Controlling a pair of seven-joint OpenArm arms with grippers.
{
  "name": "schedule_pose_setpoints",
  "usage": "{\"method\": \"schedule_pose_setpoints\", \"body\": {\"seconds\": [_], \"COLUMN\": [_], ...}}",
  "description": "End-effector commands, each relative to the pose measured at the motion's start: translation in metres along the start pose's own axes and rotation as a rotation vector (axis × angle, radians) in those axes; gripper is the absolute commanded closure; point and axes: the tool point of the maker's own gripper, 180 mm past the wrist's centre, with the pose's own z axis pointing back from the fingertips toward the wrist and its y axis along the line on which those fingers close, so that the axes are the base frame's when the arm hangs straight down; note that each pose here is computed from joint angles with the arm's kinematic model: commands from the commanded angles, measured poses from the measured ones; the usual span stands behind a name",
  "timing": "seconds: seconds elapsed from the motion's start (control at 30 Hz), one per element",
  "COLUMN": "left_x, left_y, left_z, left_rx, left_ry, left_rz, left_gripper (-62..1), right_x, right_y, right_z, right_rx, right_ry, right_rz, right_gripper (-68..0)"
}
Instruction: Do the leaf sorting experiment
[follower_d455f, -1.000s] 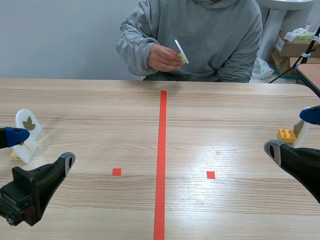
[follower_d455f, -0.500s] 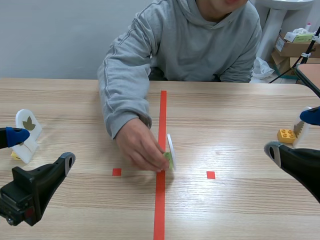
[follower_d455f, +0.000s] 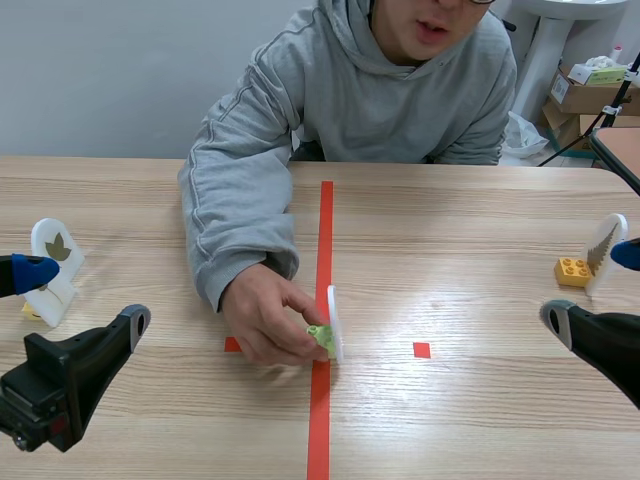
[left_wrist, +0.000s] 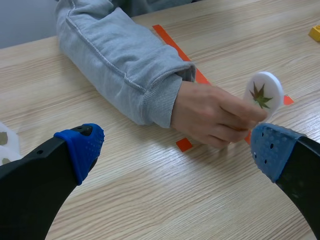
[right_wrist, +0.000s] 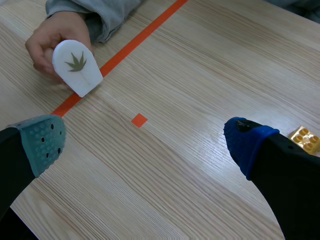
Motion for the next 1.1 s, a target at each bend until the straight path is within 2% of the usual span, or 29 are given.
{"method": "schedule_pose_setpoints", "body": {"seconds": [0.0,1.07], "left_x": [0.0129,0.0129], "left_y": [-0.0015,-0.0015], "left_z": [-0.0009,-0.0009], "left_rx": [-0.007,-0.007], "left_ry": [-0.04,-0.04], "left_rz": [-0.008,-0.008], "left_gripper": [-62.3,-62.3], "right_x": [0.0073,0.0092], "right_y": [0.0007,0.0005], "right_z": [-0.0011,-0.0009], "right_rx": [0.013,0.013], "right_ry": [-0.027,-0.038], "right_rz": [0.009,0.008], "right_gripper": [-67.9,-67.9]}}
